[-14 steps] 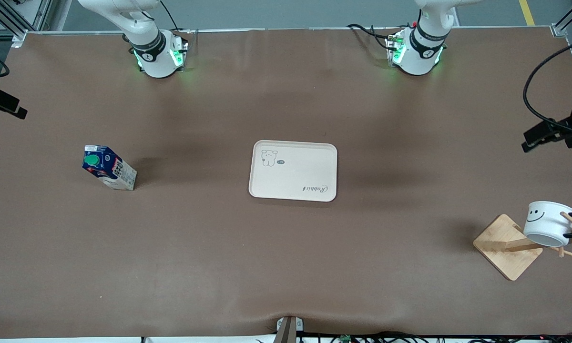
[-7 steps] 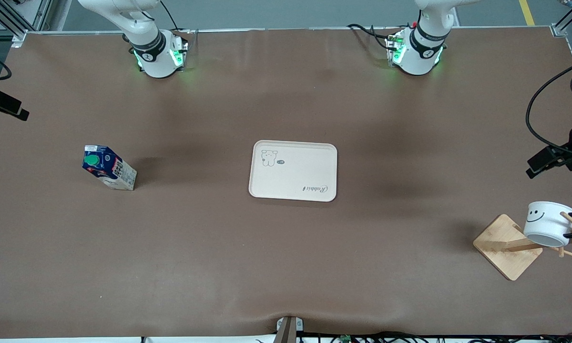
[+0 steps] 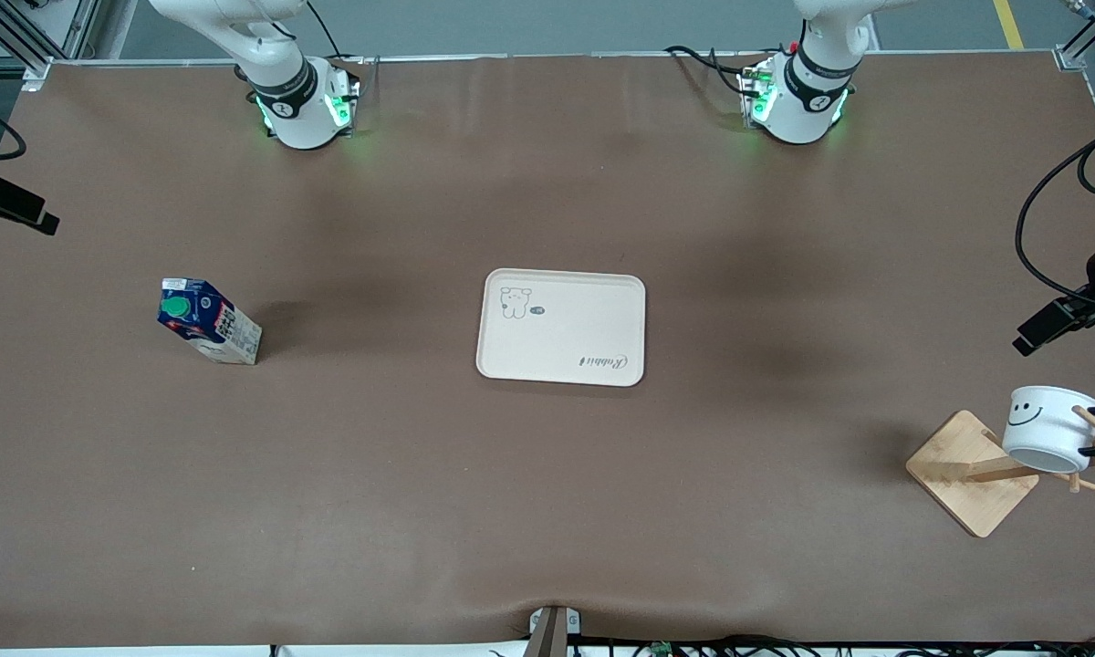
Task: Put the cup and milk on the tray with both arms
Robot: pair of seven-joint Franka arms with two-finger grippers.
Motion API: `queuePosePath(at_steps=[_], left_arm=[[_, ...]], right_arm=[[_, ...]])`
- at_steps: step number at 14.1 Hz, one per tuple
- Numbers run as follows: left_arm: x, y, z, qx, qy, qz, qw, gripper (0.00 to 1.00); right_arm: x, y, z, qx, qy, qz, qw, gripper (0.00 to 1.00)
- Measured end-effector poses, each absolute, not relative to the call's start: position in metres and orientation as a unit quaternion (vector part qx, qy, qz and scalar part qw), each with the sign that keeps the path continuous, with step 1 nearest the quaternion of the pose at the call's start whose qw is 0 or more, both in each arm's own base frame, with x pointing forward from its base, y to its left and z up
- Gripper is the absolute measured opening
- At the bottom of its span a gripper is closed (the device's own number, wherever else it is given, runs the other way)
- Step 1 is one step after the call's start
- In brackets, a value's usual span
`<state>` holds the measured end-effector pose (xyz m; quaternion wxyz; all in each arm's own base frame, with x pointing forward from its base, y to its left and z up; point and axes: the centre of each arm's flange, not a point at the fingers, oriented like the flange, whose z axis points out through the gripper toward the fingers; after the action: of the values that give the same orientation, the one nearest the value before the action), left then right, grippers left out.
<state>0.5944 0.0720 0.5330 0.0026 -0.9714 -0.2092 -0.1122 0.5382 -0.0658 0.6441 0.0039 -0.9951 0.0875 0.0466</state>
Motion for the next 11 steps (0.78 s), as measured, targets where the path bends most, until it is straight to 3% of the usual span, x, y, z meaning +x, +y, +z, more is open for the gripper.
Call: queuePosePath(at_steps=[11], left_arm=[[0.564,0.079,0.527,-0.946,-0.292,-0.138,-0.010,1.00]], right_arm=[[0.542,-0.066,0.638,-0.995,0.087,0.051,0.003,1.00]])
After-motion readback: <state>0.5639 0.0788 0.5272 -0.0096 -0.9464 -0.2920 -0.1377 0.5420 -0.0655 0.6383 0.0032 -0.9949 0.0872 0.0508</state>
